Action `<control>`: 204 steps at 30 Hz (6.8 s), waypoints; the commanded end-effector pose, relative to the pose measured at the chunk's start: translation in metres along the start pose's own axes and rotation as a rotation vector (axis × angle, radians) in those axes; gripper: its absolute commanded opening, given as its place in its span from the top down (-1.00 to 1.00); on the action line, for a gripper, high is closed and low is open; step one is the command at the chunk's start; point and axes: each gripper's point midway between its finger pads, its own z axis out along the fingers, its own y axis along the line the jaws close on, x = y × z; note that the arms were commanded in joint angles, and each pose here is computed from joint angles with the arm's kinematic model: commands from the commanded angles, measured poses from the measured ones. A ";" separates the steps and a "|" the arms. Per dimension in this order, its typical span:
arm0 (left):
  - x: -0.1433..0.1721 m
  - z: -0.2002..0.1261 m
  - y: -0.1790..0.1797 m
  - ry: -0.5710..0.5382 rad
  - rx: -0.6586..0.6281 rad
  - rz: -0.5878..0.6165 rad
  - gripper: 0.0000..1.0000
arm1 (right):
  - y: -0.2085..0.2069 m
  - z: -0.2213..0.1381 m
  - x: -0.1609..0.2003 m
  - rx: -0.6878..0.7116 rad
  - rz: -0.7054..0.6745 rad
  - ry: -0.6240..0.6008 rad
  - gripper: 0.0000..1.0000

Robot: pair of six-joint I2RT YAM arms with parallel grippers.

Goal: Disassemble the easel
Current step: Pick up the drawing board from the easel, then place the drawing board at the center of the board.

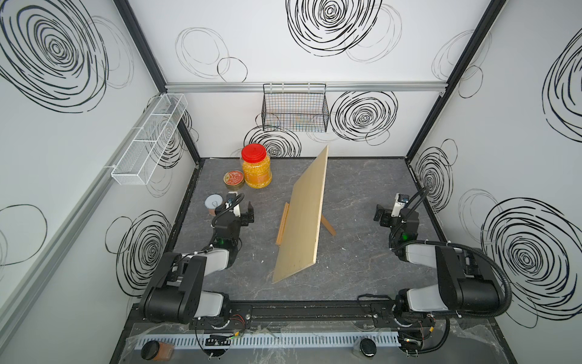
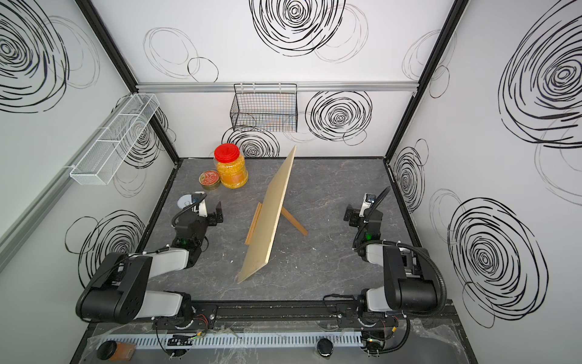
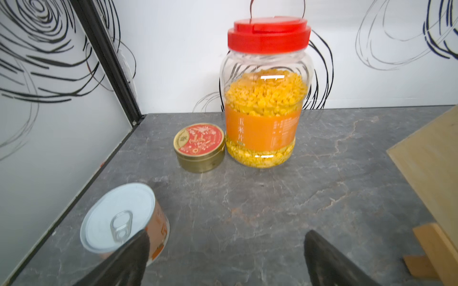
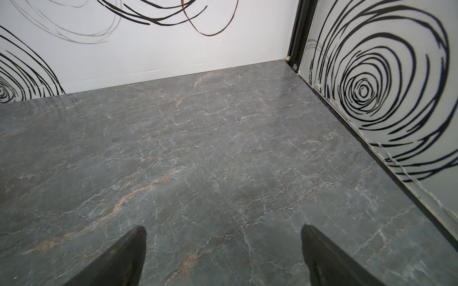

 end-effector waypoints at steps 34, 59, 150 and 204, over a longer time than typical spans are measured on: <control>-0.045 -0.055 -0.121 0.356 0.442 -0.345 -0.73 | 0.227 -0.148 -0.173 -0.480 0.269 0.396 -0.84; 0.031 -0.058 -0.165 0.556 0.480 -0.460 -0.52 | 0.298 -0.137 -0.132 -0.507 0.167 0.609 0.06; -0.103 -0.096 -0.174 0.480 0.995 -0.985 -0.77 | 0.248 -0.216 -0.334 -1.013 0.630 0.225 1.00; -0.212 -0.156 -0.220 0.407 1.205 -1.001 -0.24 | 0.163 -0.286 -0.379 -1.082 0.719 0.057 1.00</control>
